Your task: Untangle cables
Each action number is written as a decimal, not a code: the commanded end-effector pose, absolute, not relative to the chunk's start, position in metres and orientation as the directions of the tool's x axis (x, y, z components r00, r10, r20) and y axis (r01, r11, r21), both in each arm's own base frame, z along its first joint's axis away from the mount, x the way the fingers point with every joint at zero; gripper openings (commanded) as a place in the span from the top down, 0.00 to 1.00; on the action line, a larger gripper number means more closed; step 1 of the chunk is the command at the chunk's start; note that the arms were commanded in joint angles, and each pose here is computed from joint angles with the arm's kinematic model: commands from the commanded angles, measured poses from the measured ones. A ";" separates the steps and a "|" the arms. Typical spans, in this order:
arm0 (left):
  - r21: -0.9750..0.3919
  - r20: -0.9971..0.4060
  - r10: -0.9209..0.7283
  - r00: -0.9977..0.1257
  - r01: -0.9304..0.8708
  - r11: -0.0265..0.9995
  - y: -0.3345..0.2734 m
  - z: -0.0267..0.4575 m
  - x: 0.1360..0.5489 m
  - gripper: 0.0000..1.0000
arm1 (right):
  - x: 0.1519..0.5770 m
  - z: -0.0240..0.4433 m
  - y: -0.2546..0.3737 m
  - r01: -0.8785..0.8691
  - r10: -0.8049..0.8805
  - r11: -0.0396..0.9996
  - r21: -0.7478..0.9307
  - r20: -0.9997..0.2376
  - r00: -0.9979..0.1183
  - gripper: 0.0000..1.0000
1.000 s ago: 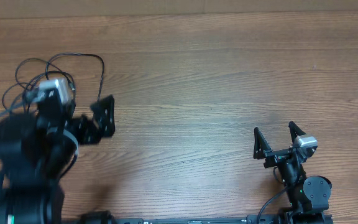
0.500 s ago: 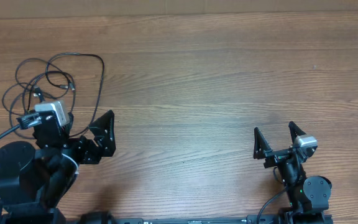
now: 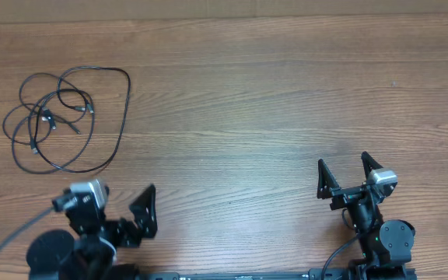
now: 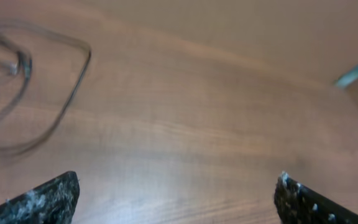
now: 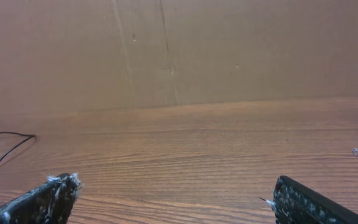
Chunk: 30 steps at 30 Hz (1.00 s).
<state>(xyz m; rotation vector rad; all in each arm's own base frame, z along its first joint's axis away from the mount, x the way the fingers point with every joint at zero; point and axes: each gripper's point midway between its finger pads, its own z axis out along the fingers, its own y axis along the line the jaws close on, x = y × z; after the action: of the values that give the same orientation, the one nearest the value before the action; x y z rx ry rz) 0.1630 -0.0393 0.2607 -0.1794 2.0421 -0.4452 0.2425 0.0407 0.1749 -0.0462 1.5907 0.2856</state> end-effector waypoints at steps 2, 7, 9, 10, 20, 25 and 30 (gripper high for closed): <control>-0.381 -0.775 -0.294 -0.559 0.044 0.923 -0.042 0.237 0.148 0.00 | 0.242 0.173 0.043 -0.218 0.145 0.964 0.151 -0.988 -0.044 0.00; -0.376 -0.797 -0.291 -0.529 0.059 0.925 -0.041 0.227 0.155 0.00 | 0.242 0.173 0.043 -0.217 0.145 0.964 0.151 -0.988 -0.044 0.00; -0.360 -0.848 -0.283 -0.448 0.095 0.928 -0.040 0.237 0.164 0.00 | 0.242 0.173 0.043 -0.217 0.145 0.964 0.151 -0.988 -0.044 0.00; -0.344 -0.883 -0.276 -0.380 0.122 0.931 -0.040 0.247 0.171 0.00 | 0.242 0.173 0.043 -0.217 0.145 0.964 0.151 -0.988 -0.044 0.00; -0.096 -0.914 -0.203 0.351 0.299 0.949 -0.038 0.356 0.183 0.01 | 0.242 0.173 0.043 -0.217 0.145 0.964 0.151 -0.988 -0.044 0.00; -0.093 -0.912 -0.201 0.358 0.296 0.950 -0.037 0.354 0.185 0.00 | 0.242 0.173 0.043 -0.217 0.146 0.964 0.152 -0.988 -0.044 0.00; -0.100 -0.917 -0.203 0.344 0.295 0.950 -0.036 0.336 0.195 0.01 | 0.242 0.173 0.043 -0.218 0.145 0.964 0.151 -0.988 -0.044 0.00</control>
<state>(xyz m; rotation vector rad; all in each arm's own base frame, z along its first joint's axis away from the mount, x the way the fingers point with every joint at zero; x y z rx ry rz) 0.1898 -0.0372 0.3496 0.0821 1.1614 -0.3403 0.2424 0.0408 0.1750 -0.0468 1.5903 0.2856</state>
